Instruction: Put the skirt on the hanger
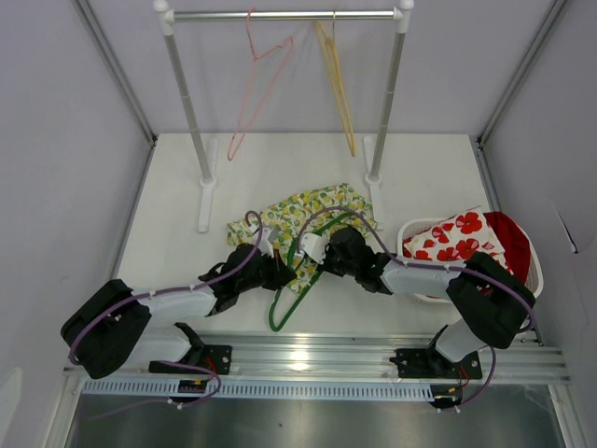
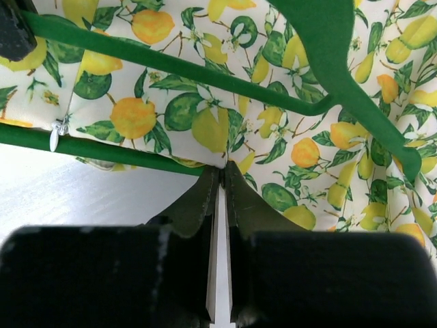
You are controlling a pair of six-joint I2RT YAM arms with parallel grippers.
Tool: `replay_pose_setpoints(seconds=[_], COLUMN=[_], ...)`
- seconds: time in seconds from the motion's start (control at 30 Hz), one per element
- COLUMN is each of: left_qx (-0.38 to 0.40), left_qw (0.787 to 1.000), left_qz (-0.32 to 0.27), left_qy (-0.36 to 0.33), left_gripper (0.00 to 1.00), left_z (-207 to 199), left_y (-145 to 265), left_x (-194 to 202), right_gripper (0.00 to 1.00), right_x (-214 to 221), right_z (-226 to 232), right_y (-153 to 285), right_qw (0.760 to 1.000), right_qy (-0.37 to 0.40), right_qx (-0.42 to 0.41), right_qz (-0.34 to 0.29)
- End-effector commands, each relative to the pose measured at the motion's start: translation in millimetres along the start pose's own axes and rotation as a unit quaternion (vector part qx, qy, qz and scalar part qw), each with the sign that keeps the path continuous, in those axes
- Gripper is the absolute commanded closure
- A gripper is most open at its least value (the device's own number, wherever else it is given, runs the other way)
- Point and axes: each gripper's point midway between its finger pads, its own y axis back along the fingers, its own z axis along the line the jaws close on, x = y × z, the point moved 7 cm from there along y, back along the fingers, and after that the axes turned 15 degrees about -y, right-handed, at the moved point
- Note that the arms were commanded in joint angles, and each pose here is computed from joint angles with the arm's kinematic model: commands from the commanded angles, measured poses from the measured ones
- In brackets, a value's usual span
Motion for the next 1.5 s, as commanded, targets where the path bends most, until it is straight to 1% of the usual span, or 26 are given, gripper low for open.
replay_pose_setpoints(seconds=[0.0,0.03,0.07,0.13,0.2,0.23,0.4,0.5,0.77,0.8,0.87,1.0,1.1,1.23,1.27,1.33,1.37,1.43,1.47], left_qx=[-0.01,-0.011,-0.012,-0.011,-0.007,-0.006,0.006,-0.006,-0.044,-0.046,-0.049,-0.046,-0.041,-0.042,-0.039,-0.032,-0.028,-0.023,-0.02], left_qw=[0.999,0.999,0.999,0.999,0.999,0.999,0.999,0.999,0.999,0.999,0.999,0.999,0.998,0.998,0.998,0.998,0.998,0.998,0.998], left_qz=[0.039,0.041,0.041,0.041,0.041,0.039,0.041,0.039,0.014,0.013,0.009,-0.013,-0.028,-0.03,-0.032,-0.025,-0.025,-0.023,-0.023], left_qy=[-0.005,-0.005,-0.006,-0.006,-0.006,-0.005,-0.002,-0.001,-0.001,-0.002,-0.007,-0.018,-0.029,-0.044,-0.046,-0.049,-0.051,-0.049,-0.05], left_gripper=[1.0,1.0,1.0,1.0,1.0,1.0,1.0,1.0,1.0,1.0,1.0,1.0,1.0,1.0,1.0,1.0,1.0,1.0,1.0], left_z=[6,6,7,7,5,5,2,4,14,14,15,12,9,8,6,5,4,4,3], left_y=[-3,-4,-5,-6,-7,-8,-9,-9,-10,-10,-11,-9,-7,-8,-9,-12,-13,-15,-16], left_x=[10,10,10,10,9,7,7,6,-8,-9,-13,-26,-35,-44,-49,-47,-48,-47,-47], right_gripper=[0.96,0.96,0.96,0.97,0.97,0.96,0.97,0.97,0.96,0.96,0.96,0.95,0.92,0.89,0.81,0.68,0.51,0.34,0.31], right_x=[-21,-20,-34,-40,-53,-49,-60,-60,-38,-32,-27,-5,12,22,23,22,18,1,-6], right_z=[-11,-11,-19,-22,-29,-28,-34,-34,-17,-14,-11,-3,10,24,25,24,23,18,16], right_y=[14,17,22,29,36,39,46,47,63,65,69,76,82,86,86,87,87,90,92], right_qw=[0.999,1.0,0.999,0.999,0.998,0.999,0.998,0.998,0.997,0.996,0.996,0.993,0.986,0.98,0.98,0.979,0.98,0.984,0.986], right_qy=[-0.012,-0.018,-0.024,-0.036,-0.041,-0.043,-0.051,-0.049,-0.035,-0.033,-0.022,-0.004,0.013,0.037,0.038,0.042,0.039,0.03,0.024], right_qx=[0.003,-0.004,0.0,-0.008,-0.003,-0.008,-0.006,-0.013,-0.067,-0.078,-0.086,-0.106,-0.148,-0.169,-0.17,-0.17,-0.169,-0.154,-0.148], right_qz=[-0.037,-0.024,-0.039,-0.033,-0.05,-0.033,-0.04,-0.032,0.006,0.019,0.026,0.057,0.079,0.096,0.097,0.1,0.097,0.082,0.076])
